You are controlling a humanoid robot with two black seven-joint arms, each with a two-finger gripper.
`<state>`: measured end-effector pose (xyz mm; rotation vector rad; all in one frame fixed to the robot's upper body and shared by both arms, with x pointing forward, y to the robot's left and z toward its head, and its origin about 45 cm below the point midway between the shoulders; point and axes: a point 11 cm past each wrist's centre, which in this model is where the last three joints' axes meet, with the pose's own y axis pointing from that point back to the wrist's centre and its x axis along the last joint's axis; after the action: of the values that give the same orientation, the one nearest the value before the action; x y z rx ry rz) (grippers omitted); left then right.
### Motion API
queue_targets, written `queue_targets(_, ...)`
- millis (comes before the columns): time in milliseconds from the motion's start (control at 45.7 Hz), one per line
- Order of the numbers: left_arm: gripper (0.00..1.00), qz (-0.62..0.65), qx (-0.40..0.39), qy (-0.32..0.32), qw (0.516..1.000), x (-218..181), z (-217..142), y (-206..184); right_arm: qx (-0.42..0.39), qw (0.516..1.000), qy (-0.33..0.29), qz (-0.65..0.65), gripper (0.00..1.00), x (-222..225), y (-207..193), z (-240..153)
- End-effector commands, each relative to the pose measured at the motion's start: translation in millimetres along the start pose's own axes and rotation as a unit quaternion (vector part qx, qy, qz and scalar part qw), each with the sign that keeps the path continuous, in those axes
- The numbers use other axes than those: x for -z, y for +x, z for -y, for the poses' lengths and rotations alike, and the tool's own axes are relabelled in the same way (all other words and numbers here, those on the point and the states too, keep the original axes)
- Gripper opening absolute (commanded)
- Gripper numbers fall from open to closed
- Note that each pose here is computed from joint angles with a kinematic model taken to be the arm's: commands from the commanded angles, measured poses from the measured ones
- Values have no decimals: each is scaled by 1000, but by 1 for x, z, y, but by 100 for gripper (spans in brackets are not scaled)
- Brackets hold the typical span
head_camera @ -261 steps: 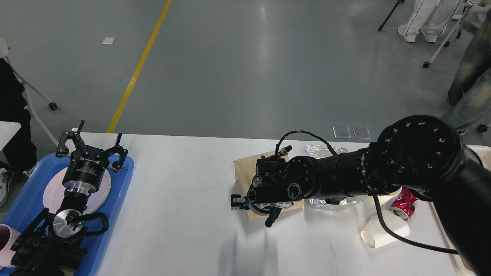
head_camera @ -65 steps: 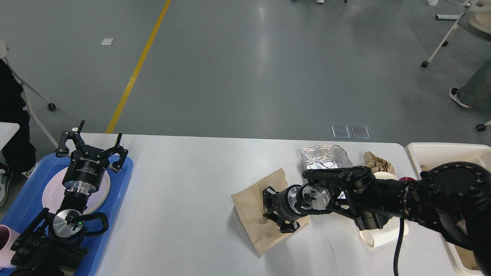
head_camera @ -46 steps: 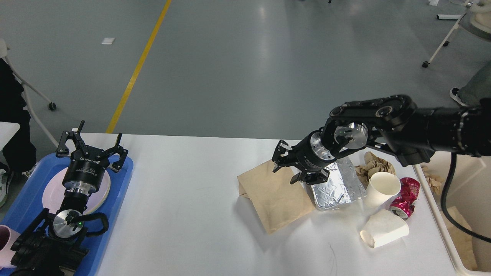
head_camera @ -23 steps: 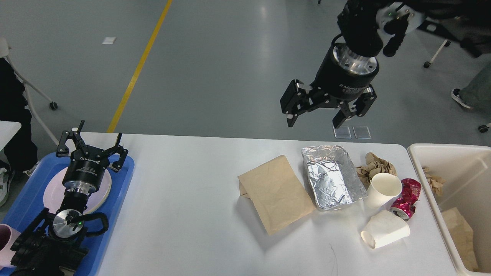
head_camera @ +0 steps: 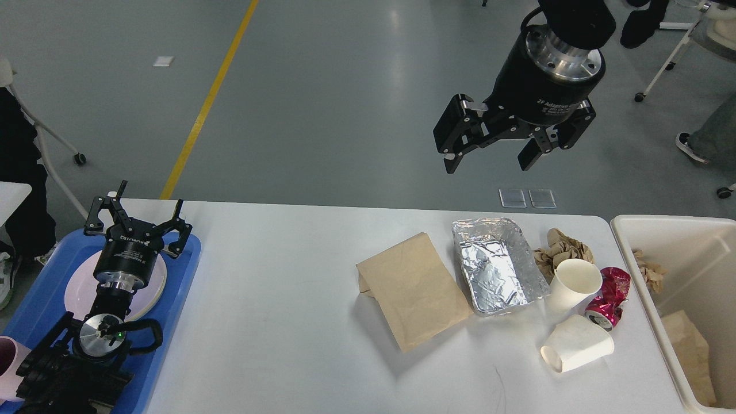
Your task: Tidy desktop
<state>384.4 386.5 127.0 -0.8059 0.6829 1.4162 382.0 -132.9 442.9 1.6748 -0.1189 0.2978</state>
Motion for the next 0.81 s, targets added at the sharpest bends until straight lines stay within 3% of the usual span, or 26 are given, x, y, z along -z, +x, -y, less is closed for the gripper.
queue_targets(0, 96, 0, 0, -1, 1000, 0, 0, 0, 4, 999, 33, 27, 90, 17, -9, 64)
queue_targets(88, 96, 1, -1, 0, 1000, -1, 0, 0, 29, 998, 40, -24, 85, 48, -35, 113)
queue_targets(306, 96, 0, 0, -1, 1000, -1, 0, 0, 41, 986, 77, -139, 83, 104, -82, 171)
queue_targets(482, 96, 0, 0, 0, 1000, 0, 0, 0, 23, 988, 76, -130, 79, 120, -108, 208)
queue_targets(679, 96, 0, 0, -1, 1000, -1, 0, 0, 9, 995, 9, -97, 80, 109, -131, 267)
queue_targets(788, 96, 0, 0, -1, 1000, 0, 0, 0, 10, 997, -7, -77, 75, 93, -136, 287)
